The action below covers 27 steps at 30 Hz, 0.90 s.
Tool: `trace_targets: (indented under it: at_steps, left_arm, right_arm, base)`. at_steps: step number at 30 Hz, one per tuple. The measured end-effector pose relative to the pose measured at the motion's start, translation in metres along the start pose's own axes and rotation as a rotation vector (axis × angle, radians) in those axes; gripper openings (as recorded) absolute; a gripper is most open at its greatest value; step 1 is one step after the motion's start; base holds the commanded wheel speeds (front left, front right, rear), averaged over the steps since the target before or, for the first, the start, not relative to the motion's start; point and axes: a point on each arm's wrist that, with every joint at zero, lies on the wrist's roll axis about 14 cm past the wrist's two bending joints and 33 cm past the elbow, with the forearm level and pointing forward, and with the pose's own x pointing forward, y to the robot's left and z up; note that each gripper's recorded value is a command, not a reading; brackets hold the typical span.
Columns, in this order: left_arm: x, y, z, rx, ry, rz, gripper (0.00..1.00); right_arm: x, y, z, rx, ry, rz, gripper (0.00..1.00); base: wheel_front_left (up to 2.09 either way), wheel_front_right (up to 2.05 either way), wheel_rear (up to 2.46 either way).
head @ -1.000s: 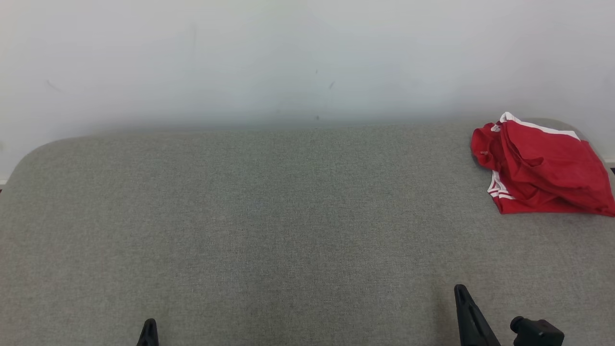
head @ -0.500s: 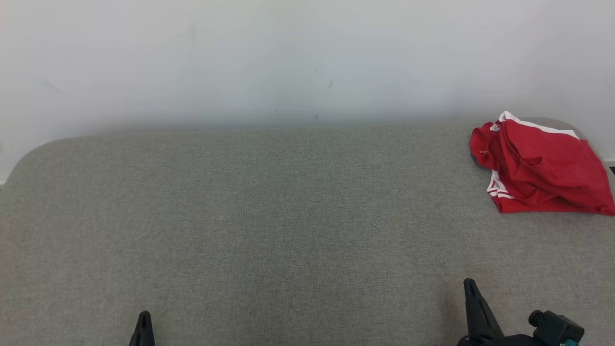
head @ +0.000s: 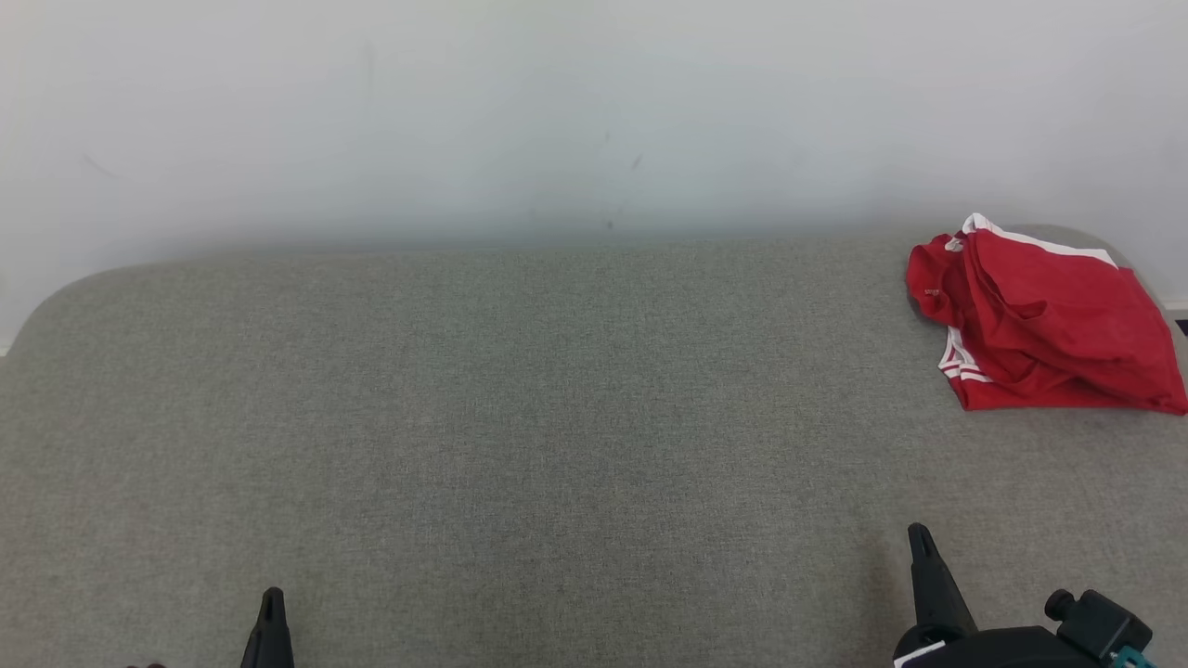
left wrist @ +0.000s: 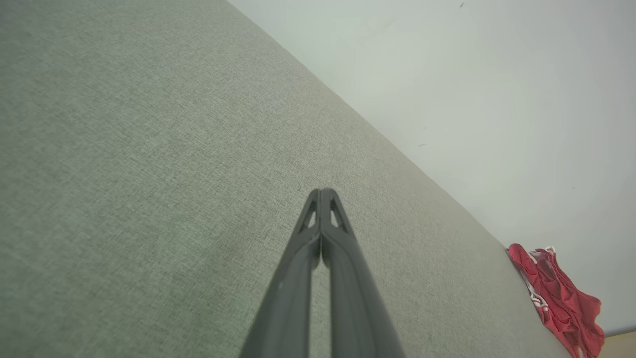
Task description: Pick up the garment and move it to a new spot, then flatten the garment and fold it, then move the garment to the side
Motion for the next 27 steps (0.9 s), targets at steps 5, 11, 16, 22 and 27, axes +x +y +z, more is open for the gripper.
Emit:
trace_targets:
  at_steps: [5,11,16,22,27]
  left_arm:
    - [0.002,-0.001,0.001,-0.071,0.004,0.001,0.0]
    - [0.005,-0.004,0.003,-0.159,0.005,-0.009,0.0]
    - [0.008,-0.006,0.005,-0.222,0.008,-0.013,0.0]
    - [0.01,-0.009,0.007,-0.297,0.01,-0.02,0.0]
    - [0.012,-0.011,0.009,-0.351,0.012,-0.031,0.0]
  right_arm:
    - [0.003,0.001,0.004,0.066,-0.009,0.0,0.0]
    - [0.004,-0.001,0.006,0.151,-0.008,-0.009,0.0]
    - [0.007,0.001,0.01,0.21,-0.015,-0.004,0.0]
    - [0.008,0.001,0.012,0.277,-0.017,-0.005,0.0]
    - [0.009,0.001,0.014,0.331,-0.017,-0.005,0.0]
  base:
    - [0.0,0.0,0.0]
    - [0.0,0.0,0.0]
    - [0.0,0.0,0.0]
    - [0.0,0.0,0.0]
    - [0.0,0.0,0.0]
